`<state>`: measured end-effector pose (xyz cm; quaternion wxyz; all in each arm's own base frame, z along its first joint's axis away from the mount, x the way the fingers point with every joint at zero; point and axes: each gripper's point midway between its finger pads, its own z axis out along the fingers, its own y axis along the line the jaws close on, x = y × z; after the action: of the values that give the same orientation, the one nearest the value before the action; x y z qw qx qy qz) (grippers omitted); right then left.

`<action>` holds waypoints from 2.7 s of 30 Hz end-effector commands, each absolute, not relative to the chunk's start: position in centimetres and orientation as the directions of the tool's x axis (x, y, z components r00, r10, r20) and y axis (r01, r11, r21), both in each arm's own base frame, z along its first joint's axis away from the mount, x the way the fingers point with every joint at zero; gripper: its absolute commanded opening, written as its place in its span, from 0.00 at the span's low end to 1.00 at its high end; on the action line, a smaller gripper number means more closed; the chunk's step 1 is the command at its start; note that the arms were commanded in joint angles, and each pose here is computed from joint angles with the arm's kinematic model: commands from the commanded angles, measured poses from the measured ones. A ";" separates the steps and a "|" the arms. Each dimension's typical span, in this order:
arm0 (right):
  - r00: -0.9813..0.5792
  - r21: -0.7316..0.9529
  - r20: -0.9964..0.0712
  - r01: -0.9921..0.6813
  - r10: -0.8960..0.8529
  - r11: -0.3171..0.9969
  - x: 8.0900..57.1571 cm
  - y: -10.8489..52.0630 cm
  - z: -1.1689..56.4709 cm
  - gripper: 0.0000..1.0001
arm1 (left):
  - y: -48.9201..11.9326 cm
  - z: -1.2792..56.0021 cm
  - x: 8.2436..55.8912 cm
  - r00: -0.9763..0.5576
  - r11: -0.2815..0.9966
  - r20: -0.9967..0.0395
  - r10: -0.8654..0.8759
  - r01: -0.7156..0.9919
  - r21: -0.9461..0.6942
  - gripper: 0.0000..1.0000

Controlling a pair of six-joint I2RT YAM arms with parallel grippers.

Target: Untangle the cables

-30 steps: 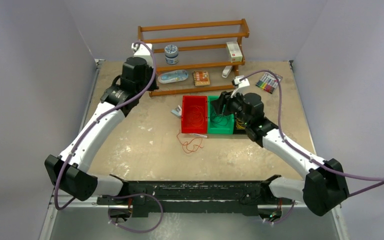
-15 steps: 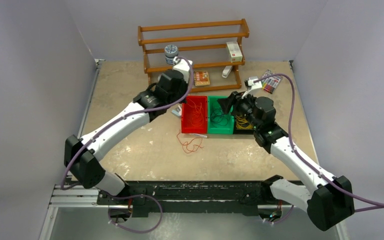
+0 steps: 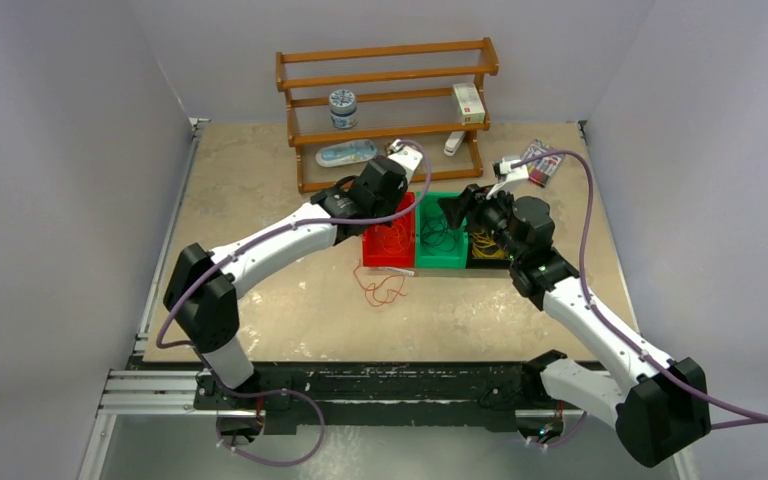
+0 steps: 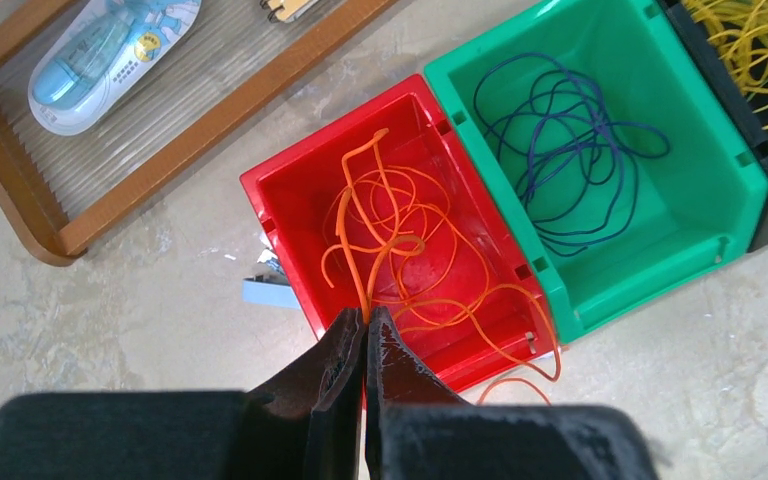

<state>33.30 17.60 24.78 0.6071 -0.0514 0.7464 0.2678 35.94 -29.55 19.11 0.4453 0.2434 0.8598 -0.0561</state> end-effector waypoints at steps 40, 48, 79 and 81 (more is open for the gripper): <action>-0.232 0.351 -0.932 -0.392 0.278 0.850 33.2 17.2 24.7 0.62 | -31.4 7.9 39.7 -0.551 0.881 -0.711 0.437 0.422 0.215 0.00; -0.228 0.353 -0.932 -0.385 0.283 0.853 33.0 16.9 24.7 0.62 | -31.5 6.1 39.4 -0.576 0.883 -0.691 0.436 0.424 0.204 0.02; -0.232 0.356 -0.930 -0.382 0.284 0.853 33.2 17.0 24.5 0.63 | -31.6 12.7 39.4 -0.515 0.911 -0.790 0.333 0.391 0.130 0.55; -0.234 0.358 -0.929 -0.383 0.286 0.852 33.3 17.1 24.5 0.62 | -31.6 13.4 39.4 -0.508 0.912 -0.797 0.326 0.391 0.124 0.59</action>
<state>32.89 17.17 23.01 0.5975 -0.0419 0.7564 0.2628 38.83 -31.30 8.71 0.4044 0.2327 0.8844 -0.0094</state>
